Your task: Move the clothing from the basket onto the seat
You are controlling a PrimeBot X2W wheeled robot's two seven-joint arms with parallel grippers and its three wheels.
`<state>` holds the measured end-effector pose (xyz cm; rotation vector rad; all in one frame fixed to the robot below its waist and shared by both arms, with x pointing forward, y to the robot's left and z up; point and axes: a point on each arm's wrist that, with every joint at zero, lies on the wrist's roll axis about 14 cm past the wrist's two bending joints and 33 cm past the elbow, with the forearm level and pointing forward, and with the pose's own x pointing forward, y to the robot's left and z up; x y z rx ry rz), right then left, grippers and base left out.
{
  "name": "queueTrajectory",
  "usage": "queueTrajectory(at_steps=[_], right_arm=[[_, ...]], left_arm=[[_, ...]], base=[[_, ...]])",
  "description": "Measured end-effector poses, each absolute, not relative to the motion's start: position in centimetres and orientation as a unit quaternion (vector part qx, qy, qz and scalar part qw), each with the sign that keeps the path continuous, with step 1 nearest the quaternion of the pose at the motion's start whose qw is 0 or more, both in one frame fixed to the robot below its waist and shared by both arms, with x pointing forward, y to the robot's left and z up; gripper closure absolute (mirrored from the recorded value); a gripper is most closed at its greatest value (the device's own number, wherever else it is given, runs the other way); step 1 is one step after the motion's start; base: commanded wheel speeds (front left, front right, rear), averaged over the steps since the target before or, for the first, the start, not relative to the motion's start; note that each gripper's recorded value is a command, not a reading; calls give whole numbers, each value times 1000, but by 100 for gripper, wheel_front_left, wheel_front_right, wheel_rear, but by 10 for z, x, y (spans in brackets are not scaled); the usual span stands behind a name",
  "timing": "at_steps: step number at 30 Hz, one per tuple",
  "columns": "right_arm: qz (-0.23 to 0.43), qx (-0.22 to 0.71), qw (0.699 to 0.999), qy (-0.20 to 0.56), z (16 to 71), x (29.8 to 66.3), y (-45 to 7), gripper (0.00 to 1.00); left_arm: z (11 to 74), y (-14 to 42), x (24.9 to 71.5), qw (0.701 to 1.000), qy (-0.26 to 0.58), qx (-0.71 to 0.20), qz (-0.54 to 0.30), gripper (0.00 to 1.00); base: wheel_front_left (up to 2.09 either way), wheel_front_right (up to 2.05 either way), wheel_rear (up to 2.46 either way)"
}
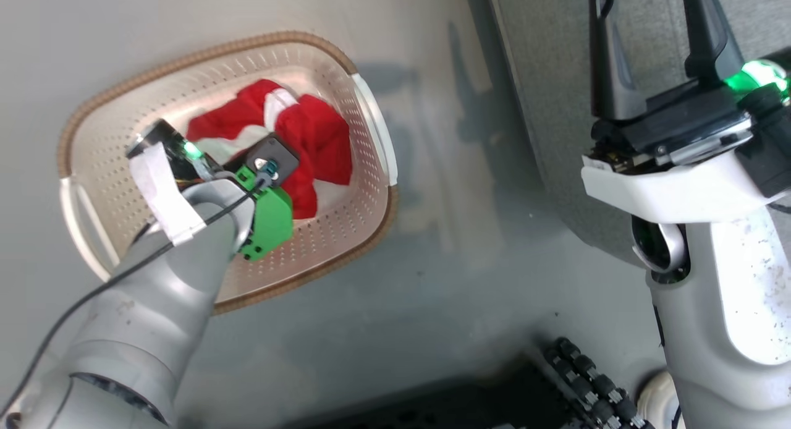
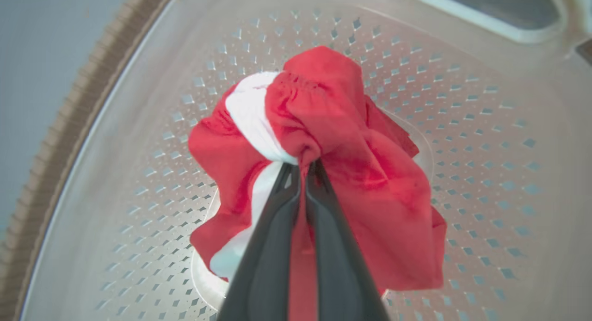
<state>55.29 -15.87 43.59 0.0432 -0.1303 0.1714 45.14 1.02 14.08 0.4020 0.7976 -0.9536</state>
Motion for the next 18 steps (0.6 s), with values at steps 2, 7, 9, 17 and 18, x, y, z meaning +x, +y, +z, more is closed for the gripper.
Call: queueTrajectory(at_steps=[2,7,9,17,18], right_arm=[[85,23,994,-68,443,549,-159,0],[85,23,993,-78,463,541,-158,0],[86,24,993,-81,470,537,-158,0],[88,29,992,-88,494,516,-155,0],[88,30,992,-89,497,513,-154,0]], left_arm=[[155,5,451,802,361,177,-442,100],[193,-8,452,822,329,155,-439,100],[210,-14,454,831,311,146,-438,100],[280,-29,456,867,244,101,-424,100],[289,-30,456,872,234,96,-420,100]], base=[[0,0,0],[0,0,0],[0,0,0],[0,0,0],[0,0,0]])
